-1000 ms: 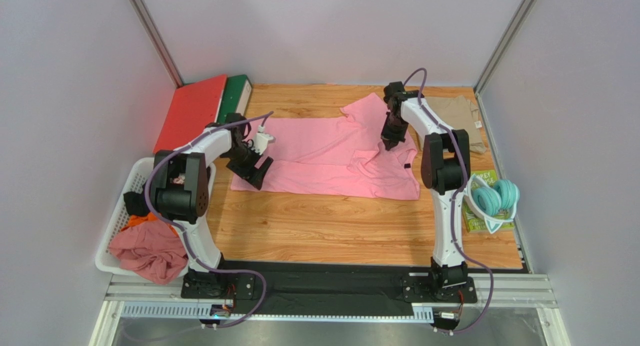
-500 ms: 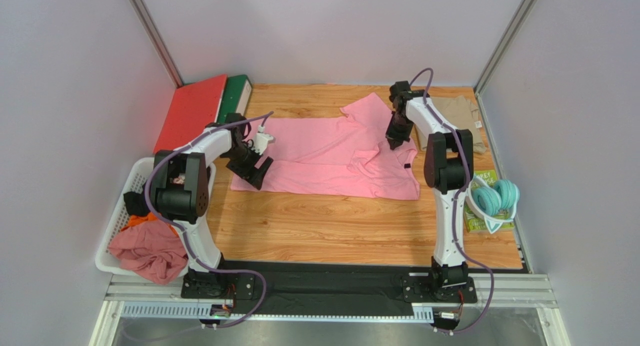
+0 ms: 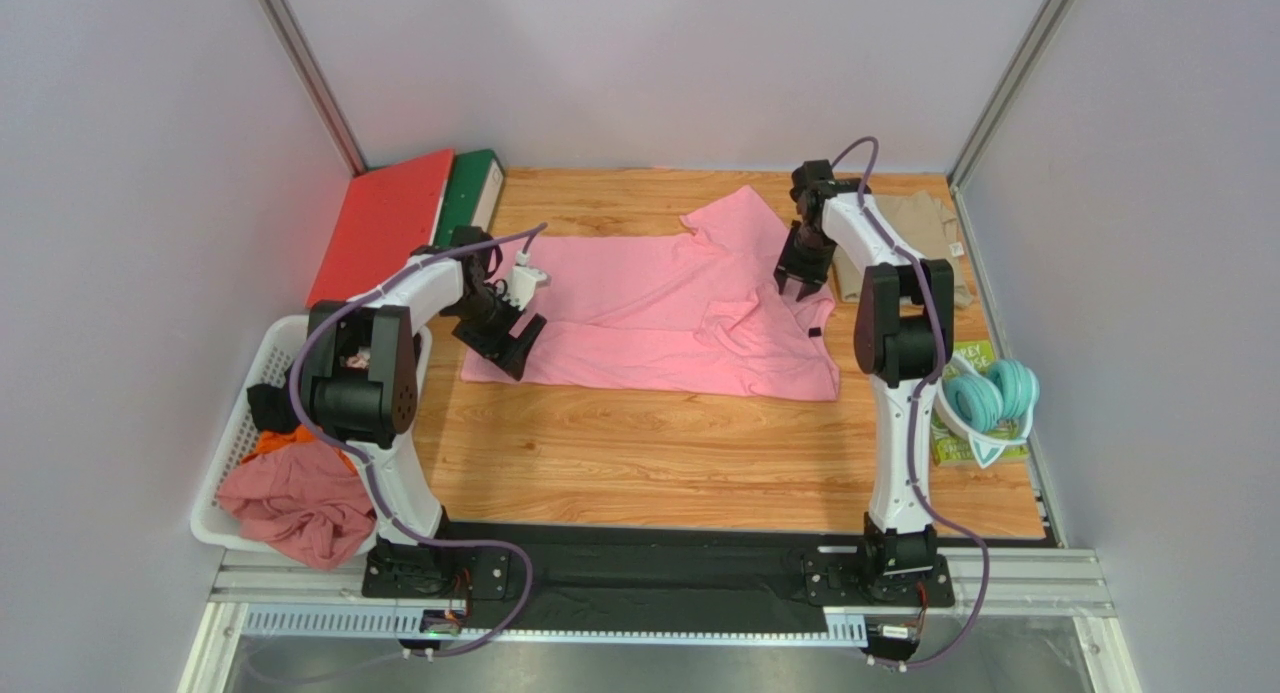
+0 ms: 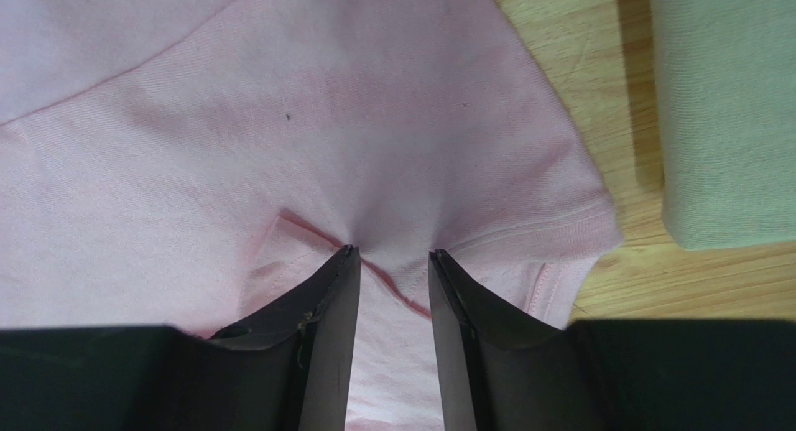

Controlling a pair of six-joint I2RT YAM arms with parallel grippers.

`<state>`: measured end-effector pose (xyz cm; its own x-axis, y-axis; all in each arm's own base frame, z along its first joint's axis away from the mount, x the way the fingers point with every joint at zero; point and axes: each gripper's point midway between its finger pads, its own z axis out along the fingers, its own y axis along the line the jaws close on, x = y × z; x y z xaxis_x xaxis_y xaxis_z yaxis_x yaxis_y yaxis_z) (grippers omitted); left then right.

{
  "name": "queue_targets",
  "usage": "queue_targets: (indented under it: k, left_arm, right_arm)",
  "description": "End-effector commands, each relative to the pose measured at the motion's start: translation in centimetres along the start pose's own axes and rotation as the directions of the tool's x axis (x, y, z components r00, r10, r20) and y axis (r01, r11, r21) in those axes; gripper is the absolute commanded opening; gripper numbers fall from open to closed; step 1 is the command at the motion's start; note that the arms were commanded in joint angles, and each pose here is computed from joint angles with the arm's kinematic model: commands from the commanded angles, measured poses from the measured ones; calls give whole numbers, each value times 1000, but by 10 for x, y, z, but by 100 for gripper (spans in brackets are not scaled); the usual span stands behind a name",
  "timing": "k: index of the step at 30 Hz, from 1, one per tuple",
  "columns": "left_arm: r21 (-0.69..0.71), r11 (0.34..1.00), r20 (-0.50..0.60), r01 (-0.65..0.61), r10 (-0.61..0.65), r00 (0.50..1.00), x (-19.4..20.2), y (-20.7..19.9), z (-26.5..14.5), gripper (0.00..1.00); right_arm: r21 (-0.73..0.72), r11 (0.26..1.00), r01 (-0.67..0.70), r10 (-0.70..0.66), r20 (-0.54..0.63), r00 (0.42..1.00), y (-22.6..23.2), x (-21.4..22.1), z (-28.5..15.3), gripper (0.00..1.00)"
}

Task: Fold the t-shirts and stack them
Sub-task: Fold the flattened tshirt in 1/3 of the way

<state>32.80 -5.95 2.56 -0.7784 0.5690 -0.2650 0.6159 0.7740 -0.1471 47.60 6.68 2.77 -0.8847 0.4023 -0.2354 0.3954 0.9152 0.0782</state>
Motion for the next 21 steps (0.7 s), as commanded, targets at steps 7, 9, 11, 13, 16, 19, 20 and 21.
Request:
queue_targets:
  k: [7,9,11,13,16,19,20,21]
  left_arm:
    - [7,1000,2,-12,12,1000,-4,3,2,90]
    - [11,1000,0,-13,13,1000,-4,2,3,90]
    - [9,1000,0,-13,13,1000,-4,2,3,90]
    - [7,1000,3,-16,16,1000,-5,3,2,90]
    - [1,1000,3,-17,17,1000,-5,4,1,90]
    - [-4,1000,5,-19,19,1000,-6,5,0,90]
    - [-4,1000,6,-21,21,1000,-7,5,0,90]
    - [-5,1000,4,-22,22,1000,-6,5,0,90]
  right_arm:
    - [-175,983,52,-43,56,998,32,-15,-34,33]
    - [-183,981,58,-49,53,997,35,-14,-33,34]
    - [-189,980,55,-47,46,998,36,-14,-31,39]
    - [-197,979,58,-51,38,998,38,-12,-28,40]
    - [-210,976,56,-52,24,998,41,-10,-25,41]
    - [-216,975,54,-51,19,998,42,-9,-24,34]
    - [-216,975,54,-52,18,999,42,-9,-24,31]
    - [-216,975,54,-52,18,999,42,-9,-24,28]
